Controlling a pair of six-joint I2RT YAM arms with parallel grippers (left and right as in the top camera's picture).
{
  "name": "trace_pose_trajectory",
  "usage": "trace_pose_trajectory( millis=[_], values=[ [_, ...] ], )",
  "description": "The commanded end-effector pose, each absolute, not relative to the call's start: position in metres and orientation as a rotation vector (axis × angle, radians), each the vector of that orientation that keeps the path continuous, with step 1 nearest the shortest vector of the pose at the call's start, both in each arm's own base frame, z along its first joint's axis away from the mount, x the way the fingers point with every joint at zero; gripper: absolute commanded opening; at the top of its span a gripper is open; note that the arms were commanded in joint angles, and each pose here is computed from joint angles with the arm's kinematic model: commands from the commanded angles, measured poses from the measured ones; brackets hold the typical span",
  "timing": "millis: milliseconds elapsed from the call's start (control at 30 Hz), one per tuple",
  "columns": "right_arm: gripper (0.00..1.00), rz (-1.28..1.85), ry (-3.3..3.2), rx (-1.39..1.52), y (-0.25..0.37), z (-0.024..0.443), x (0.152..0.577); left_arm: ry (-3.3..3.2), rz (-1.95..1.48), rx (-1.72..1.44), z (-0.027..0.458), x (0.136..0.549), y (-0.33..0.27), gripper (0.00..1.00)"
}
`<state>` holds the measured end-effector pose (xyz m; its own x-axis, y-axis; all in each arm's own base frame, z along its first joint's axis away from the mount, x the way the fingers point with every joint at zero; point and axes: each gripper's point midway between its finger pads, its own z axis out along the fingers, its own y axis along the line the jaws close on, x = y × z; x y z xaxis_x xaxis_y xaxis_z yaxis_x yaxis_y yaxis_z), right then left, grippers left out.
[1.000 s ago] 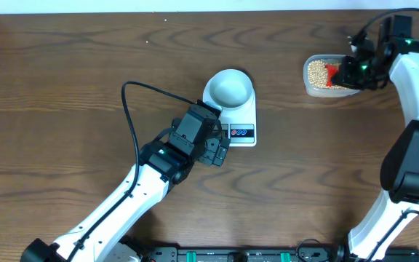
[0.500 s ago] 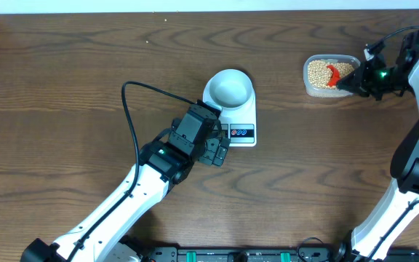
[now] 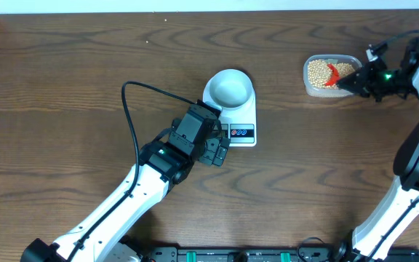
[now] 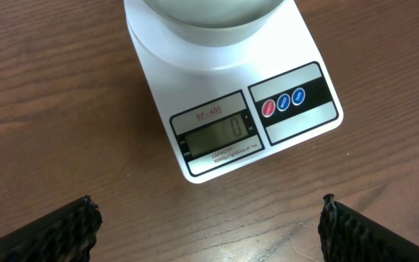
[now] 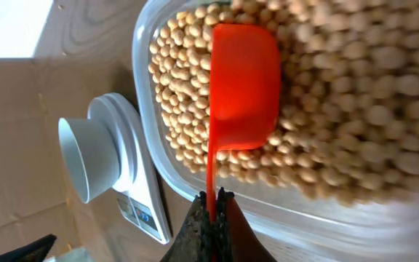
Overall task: Scoop item into bowl and weigh 50g on scale
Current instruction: 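Drag the scoop through the chickpeas with the right gripper to fill it, then lift the filled scoop and carry it left over the grey bowl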
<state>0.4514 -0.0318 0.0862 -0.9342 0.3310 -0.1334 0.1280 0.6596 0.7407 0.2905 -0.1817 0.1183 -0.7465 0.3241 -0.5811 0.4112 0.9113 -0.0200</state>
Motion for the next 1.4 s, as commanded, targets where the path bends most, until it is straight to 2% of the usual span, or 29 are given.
trace_pose_trajectory(
  millis=[0,1033,1367],
  values=[
    [0.01,1.229,2.563,0.344,-0.035,0.09,0.449,2.489,-0.177,0.516,0.114,0.29,-0.177,0.98],
    [0.01,1.375,2.378,0.377,-0.07,0.114,0.439,2.489,-0.177,0.516,0.114,0.29,-0.177,0.98],
    [0.01,1.505,2.252,0.318,-0.064,0.136,0.433,2.489,-0.177,0.516,0.114,0.29,-0.177,0.98]
  ],
)
